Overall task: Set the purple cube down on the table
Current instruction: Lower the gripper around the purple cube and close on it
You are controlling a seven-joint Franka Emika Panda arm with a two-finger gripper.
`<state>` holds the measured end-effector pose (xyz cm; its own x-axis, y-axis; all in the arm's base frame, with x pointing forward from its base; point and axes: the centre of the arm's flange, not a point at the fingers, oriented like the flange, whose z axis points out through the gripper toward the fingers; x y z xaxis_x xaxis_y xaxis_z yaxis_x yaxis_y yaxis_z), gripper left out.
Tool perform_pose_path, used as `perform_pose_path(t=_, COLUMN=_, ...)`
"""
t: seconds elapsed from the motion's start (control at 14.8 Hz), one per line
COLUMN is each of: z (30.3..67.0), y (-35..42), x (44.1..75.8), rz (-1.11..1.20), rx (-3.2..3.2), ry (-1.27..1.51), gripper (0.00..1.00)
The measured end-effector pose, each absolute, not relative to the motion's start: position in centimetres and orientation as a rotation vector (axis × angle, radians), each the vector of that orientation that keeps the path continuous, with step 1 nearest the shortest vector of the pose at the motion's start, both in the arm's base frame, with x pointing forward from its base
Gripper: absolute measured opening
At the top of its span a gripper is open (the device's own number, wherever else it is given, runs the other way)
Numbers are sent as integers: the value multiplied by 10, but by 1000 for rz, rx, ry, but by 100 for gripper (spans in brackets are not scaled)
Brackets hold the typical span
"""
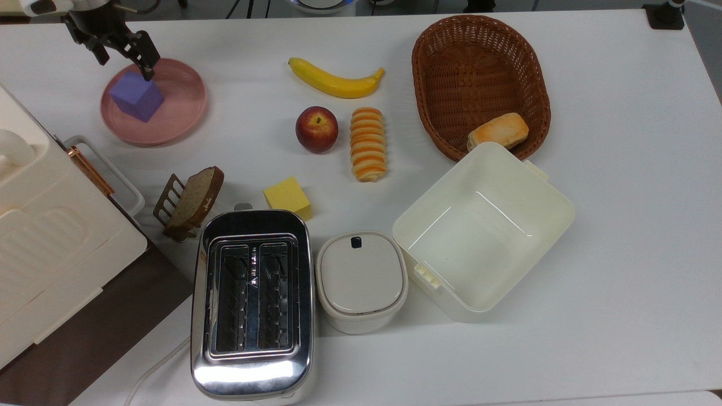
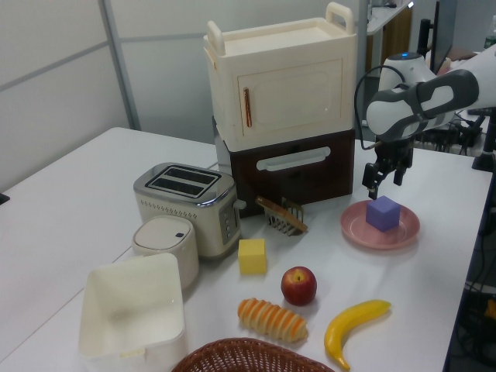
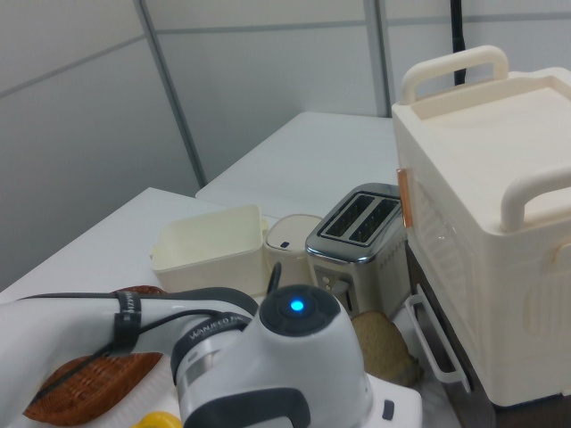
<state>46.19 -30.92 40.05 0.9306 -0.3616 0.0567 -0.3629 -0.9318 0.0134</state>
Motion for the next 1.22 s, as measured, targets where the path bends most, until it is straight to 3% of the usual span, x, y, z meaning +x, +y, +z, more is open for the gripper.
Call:
perform_pose_path(t=1.02, z=347, y=-318, x=473, rz=36, rx=3039, ry=-588, gripper=100)
perform_pose_path(t=1.08, z=346, y=-318, x=473, rz=31, rx=3039, ry=-588, gripper=98)
perform_pose_path(t=1.22, z=343, y=-318, x=473, rz=23, rx=3039, ry=-588, gripper=77)
